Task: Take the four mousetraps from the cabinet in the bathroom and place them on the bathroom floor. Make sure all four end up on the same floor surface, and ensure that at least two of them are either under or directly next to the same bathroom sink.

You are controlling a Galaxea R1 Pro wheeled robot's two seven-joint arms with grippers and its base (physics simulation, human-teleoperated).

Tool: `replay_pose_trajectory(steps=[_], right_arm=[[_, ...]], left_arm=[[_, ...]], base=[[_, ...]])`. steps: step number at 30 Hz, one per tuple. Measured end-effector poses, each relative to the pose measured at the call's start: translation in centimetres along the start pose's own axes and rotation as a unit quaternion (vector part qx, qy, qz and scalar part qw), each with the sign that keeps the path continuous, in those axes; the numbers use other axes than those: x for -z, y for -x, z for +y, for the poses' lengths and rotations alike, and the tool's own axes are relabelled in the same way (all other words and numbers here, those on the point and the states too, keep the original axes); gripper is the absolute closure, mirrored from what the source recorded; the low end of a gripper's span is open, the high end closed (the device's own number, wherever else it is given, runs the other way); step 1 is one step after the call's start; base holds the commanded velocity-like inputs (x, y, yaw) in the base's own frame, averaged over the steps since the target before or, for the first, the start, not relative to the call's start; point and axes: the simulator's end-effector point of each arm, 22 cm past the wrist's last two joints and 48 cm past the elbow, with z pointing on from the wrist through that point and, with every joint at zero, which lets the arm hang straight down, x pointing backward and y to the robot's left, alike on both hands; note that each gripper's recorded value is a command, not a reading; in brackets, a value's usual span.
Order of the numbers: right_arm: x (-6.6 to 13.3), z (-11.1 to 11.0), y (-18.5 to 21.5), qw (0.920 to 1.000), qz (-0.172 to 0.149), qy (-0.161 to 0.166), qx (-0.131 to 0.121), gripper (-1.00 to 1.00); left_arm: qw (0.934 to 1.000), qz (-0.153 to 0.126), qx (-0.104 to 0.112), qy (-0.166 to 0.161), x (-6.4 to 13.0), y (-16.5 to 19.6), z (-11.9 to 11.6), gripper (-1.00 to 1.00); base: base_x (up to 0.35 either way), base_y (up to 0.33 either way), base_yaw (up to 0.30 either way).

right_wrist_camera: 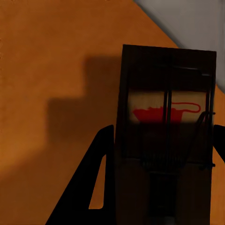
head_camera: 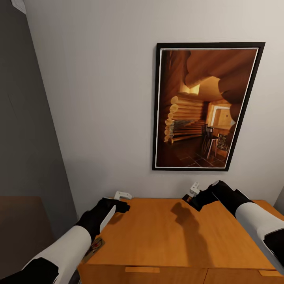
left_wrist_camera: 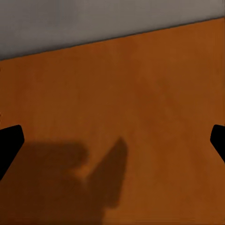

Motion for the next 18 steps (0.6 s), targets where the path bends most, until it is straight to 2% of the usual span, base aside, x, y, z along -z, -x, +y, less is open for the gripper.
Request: replay_pose_trajectory(steps=[6, 11, 15, 18], right_arm=[[-0.2, 0.6, 0.8, 0.9999, -0.011, 0.008, -0.007, 1.0], [-0.3, 0.8, 1.1, 0.9997, -0.017, 0.011, -0.012, 1.0], [-0.4, 0.8, 1.0, 0.9997, -0.017, 0.01, -0.014, 1.0], [-0.4, 0.8, 1.0, 0.9997, -0.017, 0.01, -0.015, 1.0]], left_arm=[[0.9998, 0.012, 0.002, 0.016, -0.3, -2.1, 2.6, -1.0], [0.9997, 0.017, -0.003, 0.018, -0.4, -3.5, 2.9, -1.0], [0.9991, 0.011, -0.032, 0.025, -0.4, -3.9, 3.7, -1.0], [0.9977, -0.017, -0.058, 0.03, -0.1, -2.8, 4.5, -1.0]], base=[[0.0, 0.0, 0.0], [0.0, 0.0, 0.0], [0.0, 0.0, 0.0], [0.0, 0.0, 0.0]])
